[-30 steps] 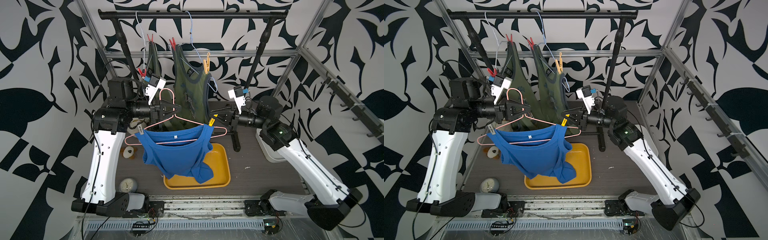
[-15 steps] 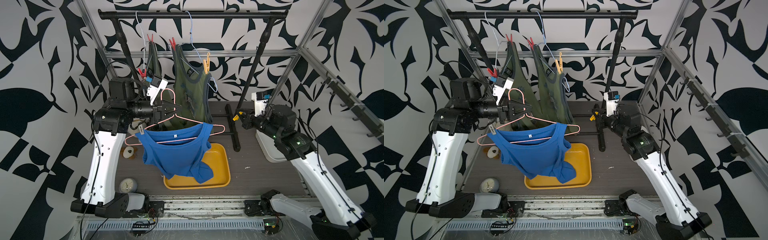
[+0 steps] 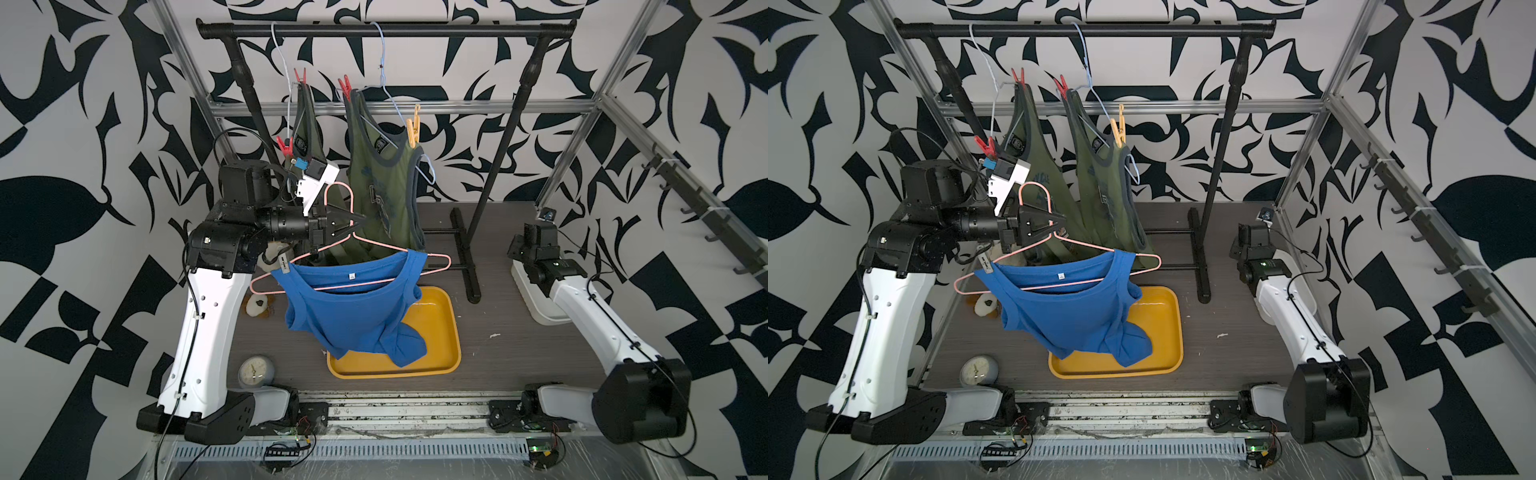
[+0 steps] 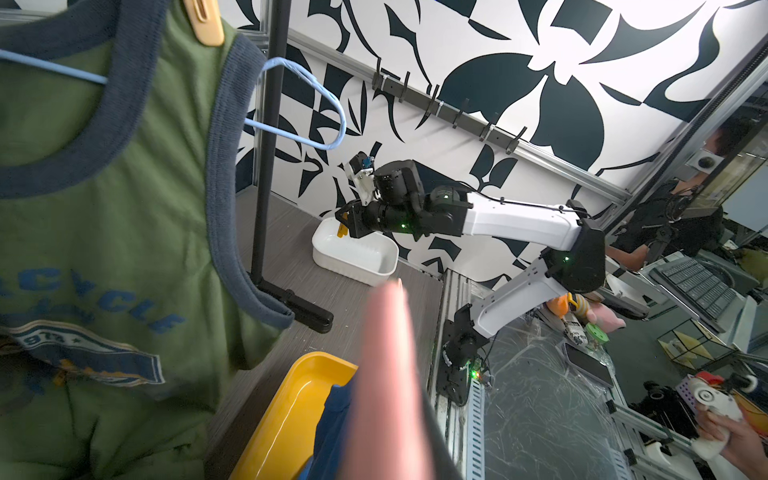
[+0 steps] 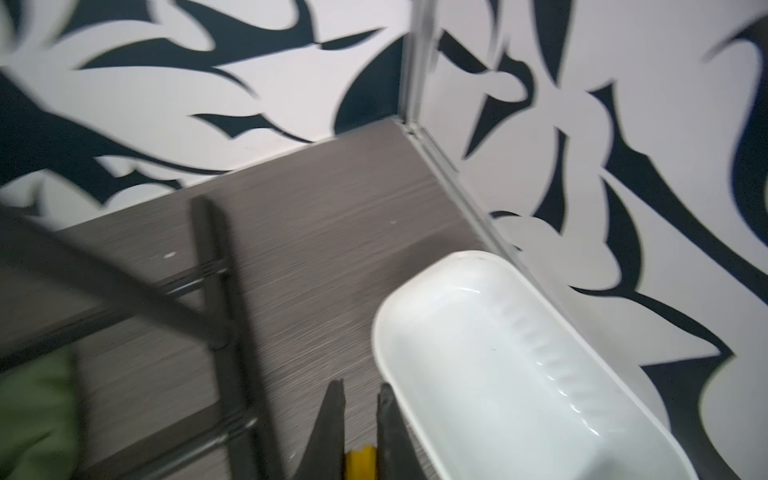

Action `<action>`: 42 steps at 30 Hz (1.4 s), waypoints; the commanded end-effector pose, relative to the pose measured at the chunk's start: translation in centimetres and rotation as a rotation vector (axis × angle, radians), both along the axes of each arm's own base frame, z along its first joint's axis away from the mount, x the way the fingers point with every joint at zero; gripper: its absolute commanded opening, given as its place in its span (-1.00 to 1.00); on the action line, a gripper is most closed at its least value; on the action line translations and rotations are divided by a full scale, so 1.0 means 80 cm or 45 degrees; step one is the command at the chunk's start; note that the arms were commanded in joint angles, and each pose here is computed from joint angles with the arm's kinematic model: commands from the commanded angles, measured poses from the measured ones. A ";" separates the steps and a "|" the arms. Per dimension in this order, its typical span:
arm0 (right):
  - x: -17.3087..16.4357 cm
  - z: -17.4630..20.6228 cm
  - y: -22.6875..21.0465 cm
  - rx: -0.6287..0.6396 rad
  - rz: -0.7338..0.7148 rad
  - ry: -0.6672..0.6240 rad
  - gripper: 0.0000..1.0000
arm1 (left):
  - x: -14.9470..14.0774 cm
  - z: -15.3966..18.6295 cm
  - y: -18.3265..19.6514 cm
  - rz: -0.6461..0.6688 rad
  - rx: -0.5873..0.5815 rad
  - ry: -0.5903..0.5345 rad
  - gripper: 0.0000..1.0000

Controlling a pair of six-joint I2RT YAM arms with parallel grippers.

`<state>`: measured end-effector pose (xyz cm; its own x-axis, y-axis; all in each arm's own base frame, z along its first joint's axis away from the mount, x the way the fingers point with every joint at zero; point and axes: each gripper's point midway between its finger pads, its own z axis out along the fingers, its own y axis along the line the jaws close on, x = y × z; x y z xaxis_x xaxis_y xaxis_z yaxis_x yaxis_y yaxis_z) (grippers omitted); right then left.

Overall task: Remove the clothespins securing tank tops to the hanger
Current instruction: Place the clothespin in the storage box.

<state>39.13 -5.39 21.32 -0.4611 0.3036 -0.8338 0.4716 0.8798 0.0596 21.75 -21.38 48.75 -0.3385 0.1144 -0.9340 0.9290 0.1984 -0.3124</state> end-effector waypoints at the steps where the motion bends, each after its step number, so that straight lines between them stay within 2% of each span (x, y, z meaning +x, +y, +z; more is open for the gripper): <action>1: 0.010 -0.005 -0.043 -0.010 -0.191 -0.065 -1.00 | -0.011 0.005 -0.002 -0.030 -0.012 -0.032 -1.00; 6: 0.009 -0.064 -0.085 -0.007 -0.323 0.041 -1.00 | -0.014 0.005 -0.004 -0.047 -0.015 -0.034 -1.00; 9: 0.014 -0.097 -0.092 0.003 -0.328 0.135 -1.00 | -0.013 0.001 -0.006 -0.053 -0.012 -0.021 -1.00; 14: 0.016 -0.124 -0.088 0.017 -0.306 0.203 -1.00 | -0.009 -0.005 -0.008 -0.050 -0.006 -0.007 -1.00; 16: 0.016 -0.133 -0.088 0.022 -0.298 0.235 -0.83 | -0.008 -0.008 -0.009 -0.051 -0.002 0.002 -1.00; 19: 0.016 -0.141 -0.086 0.033 -0.283 0.255 -0.38 | -0.006 -0.011 -0.010 -0.050 0.003 0.005 -1.00; 21: 0.015 -0.146 -0.084 0.046 -0.276 0.258 -0.21 | -0.006 -0.013 -0.011 -0.051 0.004 0.009 -1.00; 27: 0.017 -0.158 -0.081 0.074 -0.257 0.303 -0.06 | -0.007 -0.013 -0.013 -0.061 0.003 0.008 -1.00; 32: 0.019 -0.135 -0.073 0.117 -0.216 0.254 -0.06 | -0.005 -0.014 -0.016 -0.068 0.004 0.015 -1.00; 35: 0.013 -0.089 -0.054 0.199 -0.131 0.123 -0.14 | -0.001 -0.019 -0.018 -0.072 0.008 0.029 -1.00; 39: -0.005 -0.022 0.002 0.398 0.111 -0.122 -0.24 | 0.003 -0.023 -0.021 -0.083 0.012 0.038 -1.00; 42: -0.028 0.020 0.052 0.501 0.330 -0.220 -0.29 | 0.004 -0.026 -0.025 -0.098 0.014 0.048 -1.00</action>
<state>37.65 -5.73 20.29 -0.4104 0.4899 -0.7692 0.3974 0.8552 0.3327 22.16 -22.99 46.72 -0.3764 0.1488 -0.9144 0.9216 0.1609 -0.3532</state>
